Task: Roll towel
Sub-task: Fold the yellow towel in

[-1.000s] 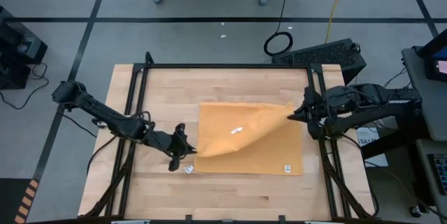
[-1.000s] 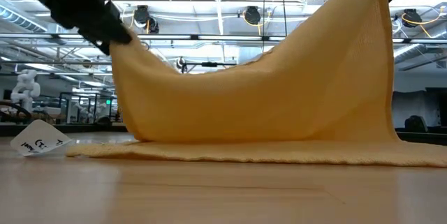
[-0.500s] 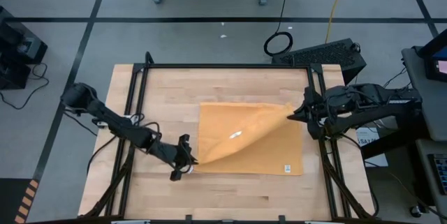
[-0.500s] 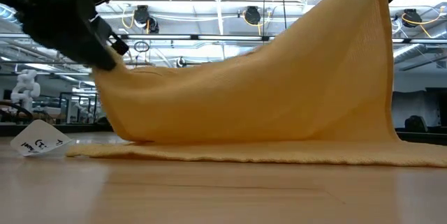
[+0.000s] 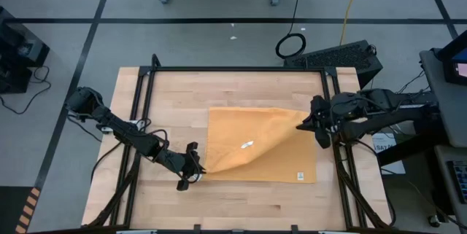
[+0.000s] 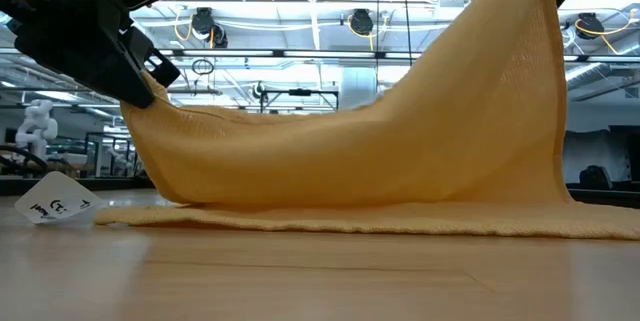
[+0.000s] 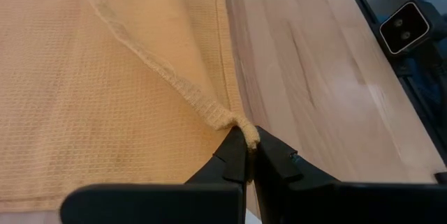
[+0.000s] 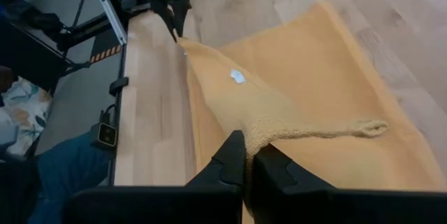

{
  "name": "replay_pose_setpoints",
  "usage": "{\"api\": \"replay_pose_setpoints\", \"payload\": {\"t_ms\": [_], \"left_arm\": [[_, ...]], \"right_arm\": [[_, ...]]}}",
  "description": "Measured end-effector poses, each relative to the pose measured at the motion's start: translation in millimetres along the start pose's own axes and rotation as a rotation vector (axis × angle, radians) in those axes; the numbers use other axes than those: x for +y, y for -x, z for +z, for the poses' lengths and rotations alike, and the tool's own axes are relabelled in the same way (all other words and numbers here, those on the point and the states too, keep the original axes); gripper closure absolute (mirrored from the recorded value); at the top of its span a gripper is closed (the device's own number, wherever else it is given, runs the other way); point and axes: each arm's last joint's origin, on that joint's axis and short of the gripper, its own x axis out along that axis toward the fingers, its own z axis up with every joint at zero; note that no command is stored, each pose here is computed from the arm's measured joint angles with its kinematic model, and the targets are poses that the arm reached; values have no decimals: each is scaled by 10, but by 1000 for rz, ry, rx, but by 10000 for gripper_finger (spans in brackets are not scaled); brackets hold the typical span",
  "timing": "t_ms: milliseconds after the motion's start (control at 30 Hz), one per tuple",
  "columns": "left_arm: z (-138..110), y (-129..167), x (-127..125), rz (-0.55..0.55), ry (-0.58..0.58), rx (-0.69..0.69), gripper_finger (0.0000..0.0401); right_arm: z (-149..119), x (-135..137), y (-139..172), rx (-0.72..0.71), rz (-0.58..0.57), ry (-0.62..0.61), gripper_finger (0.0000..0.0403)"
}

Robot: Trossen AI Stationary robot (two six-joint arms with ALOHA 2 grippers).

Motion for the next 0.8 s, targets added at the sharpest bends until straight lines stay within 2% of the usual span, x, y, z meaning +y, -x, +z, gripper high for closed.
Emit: {"api": "replay_pose_setpoints", "payload": {"t_ms": [333,500,600,800], "left_arm": [[-1,0,-1,-4,39,2,388],[-9,1,-22,-68,73,31,380],[-15,3,-34,-87,99,41,357],[-17,3,-38,-86,104,41,280]], "right_arm": [[13,11,-139,48,-25,1,403],[1,5,-147,65,-34,-3,403],[-12,3,-146,84,-25,-3,403],[-43,13,-144,121,-8,-26,403]]}}
